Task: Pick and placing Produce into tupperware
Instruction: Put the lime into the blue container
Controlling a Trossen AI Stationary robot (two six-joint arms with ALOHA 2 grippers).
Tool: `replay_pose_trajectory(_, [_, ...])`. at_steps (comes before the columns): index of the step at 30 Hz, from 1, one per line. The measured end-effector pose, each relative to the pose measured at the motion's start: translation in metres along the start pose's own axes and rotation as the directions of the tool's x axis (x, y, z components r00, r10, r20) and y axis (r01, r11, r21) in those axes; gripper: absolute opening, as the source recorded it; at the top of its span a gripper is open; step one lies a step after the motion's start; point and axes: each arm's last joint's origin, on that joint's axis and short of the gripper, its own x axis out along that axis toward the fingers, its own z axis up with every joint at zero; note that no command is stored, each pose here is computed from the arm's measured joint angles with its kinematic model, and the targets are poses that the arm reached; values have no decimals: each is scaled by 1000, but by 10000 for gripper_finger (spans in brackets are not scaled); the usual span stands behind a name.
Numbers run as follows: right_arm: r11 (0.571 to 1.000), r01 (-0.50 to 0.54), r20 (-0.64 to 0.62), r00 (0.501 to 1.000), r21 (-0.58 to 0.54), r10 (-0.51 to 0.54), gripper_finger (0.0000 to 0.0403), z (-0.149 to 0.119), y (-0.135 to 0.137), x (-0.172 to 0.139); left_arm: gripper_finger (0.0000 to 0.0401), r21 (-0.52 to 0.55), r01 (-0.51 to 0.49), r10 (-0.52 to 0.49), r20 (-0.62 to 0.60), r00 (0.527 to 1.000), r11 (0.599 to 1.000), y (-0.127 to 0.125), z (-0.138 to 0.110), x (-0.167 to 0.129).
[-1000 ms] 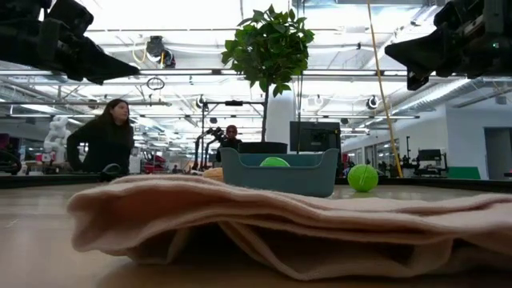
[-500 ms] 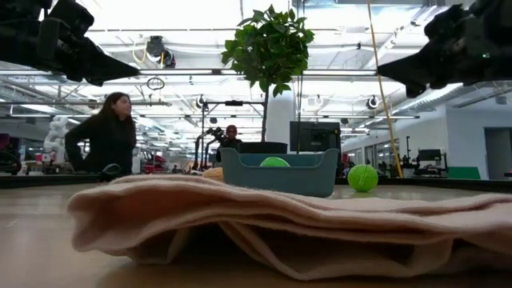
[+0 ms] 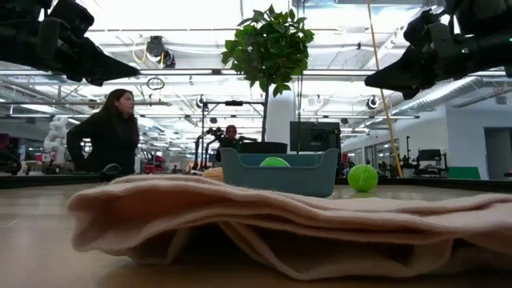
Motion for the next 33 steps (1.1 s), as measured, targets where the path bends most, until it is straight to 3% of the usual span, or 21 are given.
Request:
replay_pose_trajectory(5, [1000,3,61,998,-27,-2,31,15,0,0,13,0,0,0,0,1000,1000,0,0,0])
replay_pose_trajectory(9, [998,30,77,997,-50,-26,5,42,-2,-3,14,0,0,0,0,1000,1000,0,0,0])
replay_pose_trajectory(13, [996,51,36,998,-70,-49,3,73,-5,-4,14,0,0,0,0,1000,1000,0,0,0])
replay_pose_trajectory(19, [995,29,-129,991,-96,-41,1,109,-13,5,15,0,-1,1,1,1000,1000,0,0,0])
replay_pose_trajectory(25, [999,2,-324,946,-39,-15,1,122,-31,36,14,0,0,0,0,1000,1000,0,0,0])
replay_pose_trajectory(33, [996,-91,-597,797,24,87,0,106,-51,75,15,0,-1,1,0,1000,1000,0,0,0])
